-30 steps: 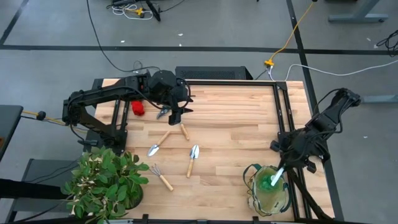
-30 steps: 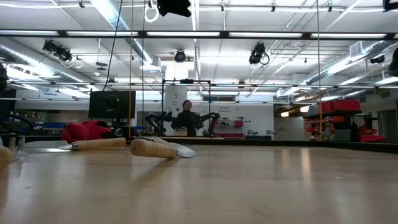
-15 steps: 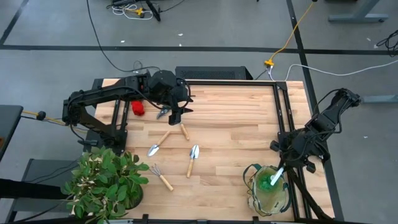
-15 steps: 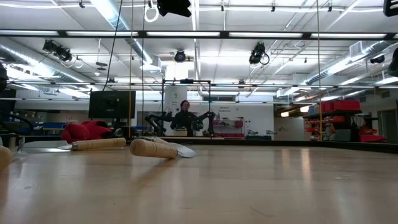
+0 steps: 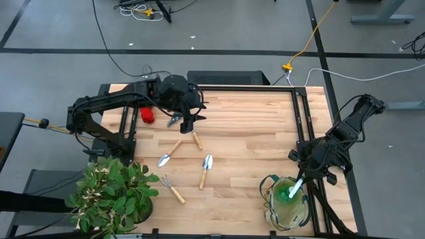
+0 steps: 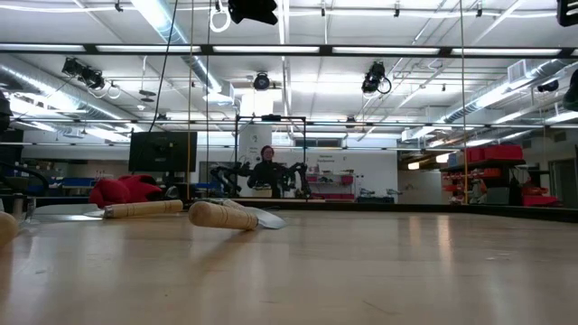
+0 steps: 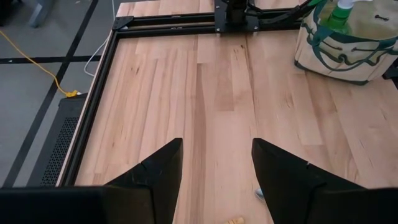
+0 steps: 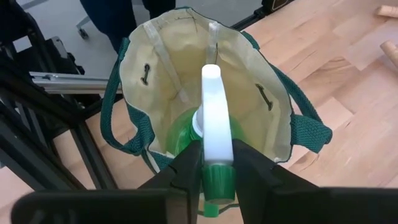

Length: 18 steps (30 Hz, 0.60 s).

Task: Pick & Place Garden tools in Gardening bag
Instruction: Put the green spray bottle into the white gardening bag, then put the top brown hand rake into the white gardening bag

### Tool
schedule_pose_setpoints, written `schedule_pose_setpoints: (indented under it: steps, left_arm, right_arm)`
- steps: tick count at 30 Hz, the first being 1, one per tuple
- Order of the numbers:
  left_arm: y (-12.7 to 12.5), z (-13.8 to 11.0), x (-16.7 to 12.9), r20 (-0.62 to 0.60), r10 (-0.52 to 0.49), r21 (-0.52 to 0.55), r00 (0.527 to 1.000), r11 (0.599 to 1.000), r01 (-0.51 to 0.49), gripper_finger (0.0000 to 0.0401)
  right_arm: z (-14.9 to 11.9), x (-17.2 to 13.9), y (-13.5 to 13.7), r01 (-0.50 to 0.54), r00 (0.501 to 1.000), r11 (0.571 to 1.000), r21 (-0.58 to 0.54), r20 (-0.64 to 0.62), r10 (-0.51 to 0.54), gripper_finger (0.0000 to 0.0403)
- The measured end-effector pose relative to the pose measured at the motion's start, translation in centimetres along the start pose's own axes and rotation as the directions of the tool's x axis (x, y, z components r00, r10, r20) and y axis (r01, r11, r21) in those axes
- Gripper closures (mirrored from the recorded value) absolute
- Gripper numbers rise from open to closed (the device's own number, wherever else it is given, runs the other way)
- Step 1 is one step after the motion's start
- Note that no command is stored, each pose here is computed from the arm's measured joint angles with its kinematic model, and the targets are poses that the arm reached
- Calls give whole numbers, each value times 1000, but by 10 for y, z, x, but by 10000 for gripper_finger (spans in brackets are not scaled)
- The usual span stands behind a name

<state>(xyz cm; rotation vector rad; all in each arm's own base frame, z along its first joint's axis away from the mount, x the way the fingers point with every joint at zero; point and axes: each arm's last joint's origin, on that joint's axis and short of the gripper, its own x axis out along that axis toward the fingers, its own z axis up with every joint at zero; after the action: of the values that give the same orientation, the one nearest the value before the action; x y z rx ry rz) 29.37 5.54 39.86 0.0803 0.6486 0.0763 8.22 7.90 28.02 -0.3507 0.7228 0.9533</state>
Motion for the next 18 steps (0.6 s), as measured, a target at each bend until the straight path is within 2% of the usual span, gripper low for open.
schedule_pose_setpoints:
  steps: [7,18]
  left_arm:
    - [0,0,0,0,0,0,1000,1000,0,202]
    - [0,0,0,0,0,0,1000,1000,0,202]
  right_arm:
    - [0,0,0,0,1000,1000,-29,1,0,302]
    - [0,0,0,1,1000,1000,-25,3,-1,221]
